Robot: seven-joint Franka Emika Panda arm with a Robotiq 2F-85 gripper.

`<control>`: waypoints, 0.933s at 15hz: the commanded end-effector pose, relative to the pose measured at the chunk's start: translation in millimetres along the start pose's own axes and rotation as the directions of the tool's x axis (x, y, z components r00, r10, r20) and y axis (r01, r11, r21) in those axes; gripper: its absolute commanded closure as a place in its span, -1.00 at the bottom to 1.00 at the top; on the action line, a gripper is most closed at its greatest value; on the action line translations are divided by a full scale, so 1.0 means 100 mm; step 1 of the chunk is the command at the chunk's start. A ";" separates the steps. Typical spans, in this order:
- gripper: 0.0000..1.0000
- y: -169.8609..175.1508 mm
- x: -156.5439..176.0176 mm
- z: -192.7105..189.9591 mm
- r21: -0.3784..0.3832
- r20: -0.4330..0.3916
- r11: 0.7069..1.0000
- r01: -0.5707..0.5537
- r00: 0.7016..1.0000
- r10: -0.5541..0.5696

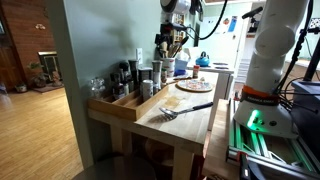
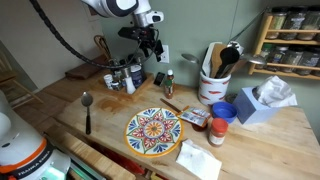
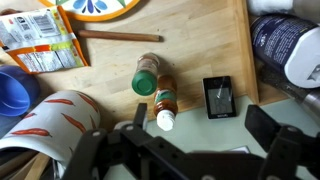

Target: Put the brown bottle onto the wooden tray

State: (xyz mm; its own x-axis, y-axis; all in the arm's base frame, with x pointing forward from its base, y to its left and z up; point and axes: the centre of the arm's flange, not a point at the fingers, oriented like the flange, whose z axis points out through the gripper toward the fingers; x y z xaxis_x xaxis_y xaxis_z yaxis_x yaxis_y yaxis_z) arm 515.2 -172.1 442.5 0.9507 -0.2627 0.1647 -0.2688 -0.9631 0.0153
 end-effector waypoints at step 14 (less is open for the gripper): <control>-1.00 -0.05 0.33 0.76 -0.026 -0.070 0.992 -0.121 0.990 0.119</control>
State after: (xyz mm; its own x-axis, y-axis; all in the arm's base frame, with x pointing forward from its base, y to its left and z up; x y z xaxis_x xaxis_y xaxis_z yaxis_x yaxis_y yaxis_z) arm 547.1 -176.0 389.2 0.9166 -0.3323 0.2223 -0.3453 -0.9383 0.0211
